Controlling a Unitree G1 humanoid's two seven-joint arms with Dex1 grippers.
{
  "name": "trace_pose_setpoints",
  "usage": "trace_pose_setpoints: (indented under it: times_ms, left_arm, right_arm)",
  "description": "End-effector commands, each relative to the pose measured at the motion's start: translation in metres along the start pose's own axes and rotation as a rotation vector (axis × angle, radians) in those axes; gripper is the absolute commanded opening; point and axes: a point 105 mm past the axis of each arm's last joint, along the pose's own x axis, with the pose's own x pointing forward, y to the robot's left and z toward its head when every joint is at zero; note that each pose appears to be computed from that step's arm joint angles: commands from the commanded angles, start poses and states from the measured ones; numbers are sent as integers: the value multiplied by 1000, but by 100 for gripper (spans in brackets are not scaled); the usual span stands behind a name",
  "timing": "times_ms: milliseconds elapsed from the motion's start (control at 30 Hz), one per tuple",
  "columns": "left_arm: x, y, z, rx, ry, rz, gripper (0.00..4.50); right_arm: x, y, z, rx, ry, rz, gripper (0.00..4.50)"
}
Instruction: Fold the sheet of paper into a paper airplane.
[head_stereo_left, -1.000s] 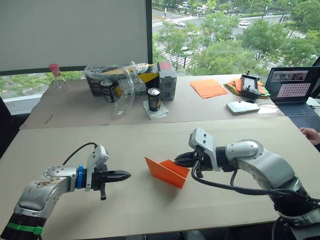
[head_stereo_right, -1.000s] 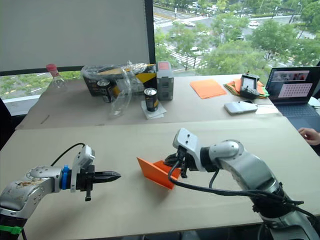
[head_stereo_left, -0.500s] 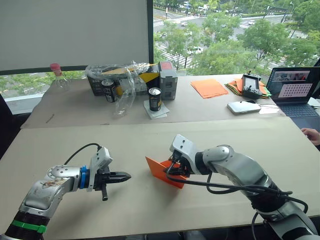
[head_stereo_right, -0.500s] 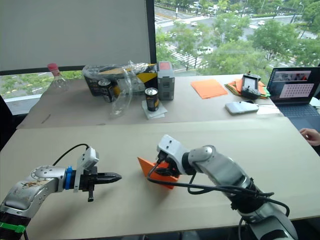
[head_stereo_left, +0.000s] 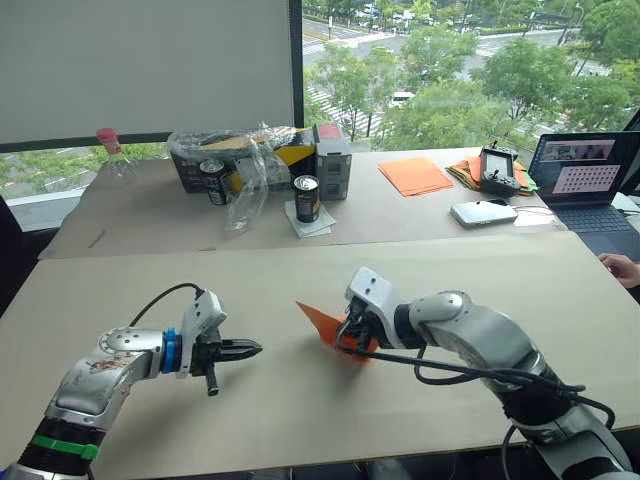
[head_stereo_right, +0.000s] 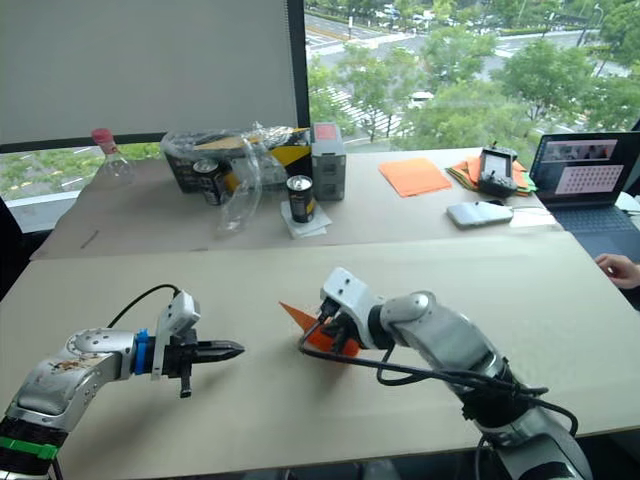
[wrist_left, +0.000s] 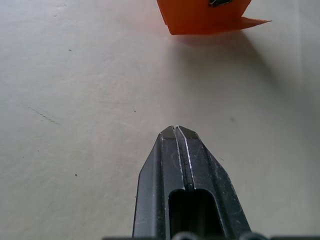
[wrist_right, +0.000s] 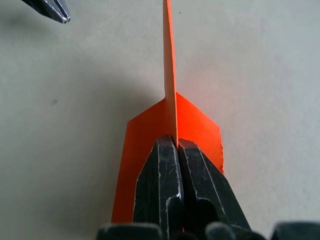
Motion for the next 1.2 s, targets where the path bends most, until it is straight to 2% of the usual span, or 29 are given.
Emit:
trace_pose_setpoints:
  times_ms: [33, 100, 133, 167, 233, 300, 467, 567, 800, 900, 1000, 1133, 1200]
  left_arm:
    - [2, 1, 8, 34, -22, 9, 0]
    - [5, 1, 8, 27, -29, 12, 0]
    - [6, 1, 8, 24, -31, 12, 0]
    - [9, 0, 8, 19, -35, 11, 0]
    - [12, 3, 8, 39, -42, 37, 0]
    - [15, 9, 10, 69, -49, 82, 0]
    - [15, 23, 28, 69, -156, 181, 0]
    - [17, 21, 28, 66, -164, 179, 0]
    - [20, 18, 26, 22, -186, 179, 0]
    - [23, 17, 26, 19, -184, 168, 0]
    - [24, 17, 27, 23, -187, 162, 0]
    - [23, 16, 41, 26, -250, 147, 0]
    - [21, 15, 49, 22, -285, 138, 0]
  right_arm:
    - [-27, -54, 13, 18, -56, -196, 6]
    - [-49, -106, 6, 74, -49, -380, 6]
    - [-56, -121, 3, 94, -47, -432, 6]
    - [-70, -151, -4, 121, -45, -540, 6]
    - [-92, -192, -13, 200, -73, -692, 6]
    - [-104, -214, -20, 269, -103, -774, 6]
    - [-129, -245, -53, 361, -83, -952, 6]
    - [-127, -244, -60, 449, -121, -915, 6]
    - [-134, -244, -80, 472, -84, -927, 6]
    - [-133, -243, -80, 464, -83, -901, 87]
    - [-135, -243, -74, 442, -86, -882, 202]
    - [-142, -245, -43, 405, -186, -833, 338]
    - [-149, -244, -31, 335, -182, -818, 410]
